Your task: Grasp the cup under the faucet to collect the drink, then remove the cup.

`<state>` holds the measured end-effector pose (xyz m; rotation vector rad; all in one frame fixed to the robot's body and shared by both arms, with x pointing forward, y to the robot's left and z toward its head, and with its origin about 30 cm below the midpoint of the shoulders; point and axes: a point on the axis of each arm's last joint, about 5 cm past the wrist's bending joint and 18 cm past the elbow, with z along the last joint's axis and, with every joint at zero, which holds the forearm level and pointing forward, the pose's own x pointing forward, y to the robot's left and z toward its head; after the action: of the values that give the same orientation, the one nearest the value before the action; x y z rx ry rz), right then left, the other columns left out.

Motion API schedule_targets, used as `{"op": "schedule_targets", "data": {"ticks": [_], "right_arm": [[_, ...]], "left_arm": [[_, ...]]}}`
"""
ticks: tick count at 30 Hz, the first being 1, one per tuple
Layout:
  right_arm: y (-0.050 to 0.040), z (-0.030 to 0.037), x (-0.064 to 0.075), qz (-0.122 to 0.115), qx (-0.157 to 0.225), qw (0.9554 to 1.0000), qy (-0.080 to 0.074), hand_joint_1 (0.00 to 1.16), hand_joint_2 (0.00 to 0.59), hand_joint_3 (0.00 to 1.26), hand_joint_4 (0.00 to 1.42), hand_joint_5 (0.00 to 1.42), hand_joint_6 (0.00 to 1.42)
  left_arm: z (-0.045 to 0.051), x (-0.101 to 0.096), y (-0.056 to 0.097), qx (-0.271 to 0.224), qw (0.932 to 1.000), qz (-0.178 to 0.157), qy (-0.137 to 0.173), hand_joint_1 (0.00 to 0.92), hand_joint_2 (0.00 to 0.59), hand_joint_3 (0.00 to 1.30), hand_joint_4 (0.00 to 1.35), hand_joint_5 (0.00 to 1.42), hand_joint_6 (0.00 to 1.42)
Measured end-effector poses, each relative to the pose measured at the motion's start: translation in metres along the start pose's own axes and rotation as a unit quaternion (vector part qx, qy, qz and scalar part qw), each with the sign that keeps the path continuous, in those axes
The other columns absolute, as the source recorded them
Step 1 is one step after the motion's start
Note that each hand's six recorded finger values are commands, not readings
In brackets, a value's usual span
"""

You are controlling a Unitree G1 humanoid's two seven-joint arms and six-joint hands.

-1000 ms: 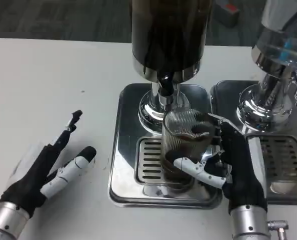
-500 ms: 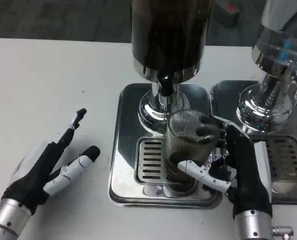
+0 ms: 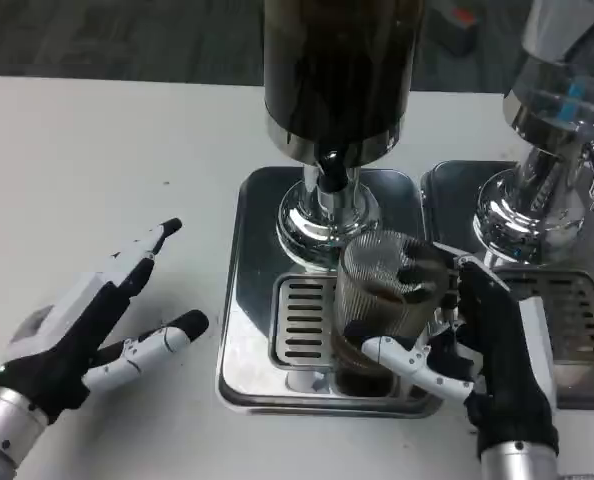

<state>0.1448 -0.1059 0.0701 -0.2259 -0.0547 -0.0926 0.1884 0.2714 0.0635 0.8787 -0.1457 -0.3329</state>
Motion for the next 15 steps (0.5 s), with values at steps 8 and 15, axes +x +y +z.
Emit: {"op": "schedule_targets", "data": {"ticks": [8, 15], "right_arm": [[0.0000, 0.0032, -0.006, 0.018, 0.003, 0.9998, -0.006, 0.92, 0.230, 0.60, 0.74, 0.81, 1.07], [-0.0048, 0.0089, -0.013, 0.025, 0.004, 0.9995, -0.018, 0.92, 0.231, 0.60, 0.74, 0.82, 1.09]], "left_arm": [[0.0025, -0.002, 0.015, 0.086, 0.9957, -0.010, -0.033, 0.000, 0.137, 0.00, 0.00, 0.00, 0.00], [0.0036, -0.024, 0.020, 0.141, 0.9885, -0.021, -0.051, 0.000, 0.135, 0.00, 0.00, 0.00, 0.00]]}}
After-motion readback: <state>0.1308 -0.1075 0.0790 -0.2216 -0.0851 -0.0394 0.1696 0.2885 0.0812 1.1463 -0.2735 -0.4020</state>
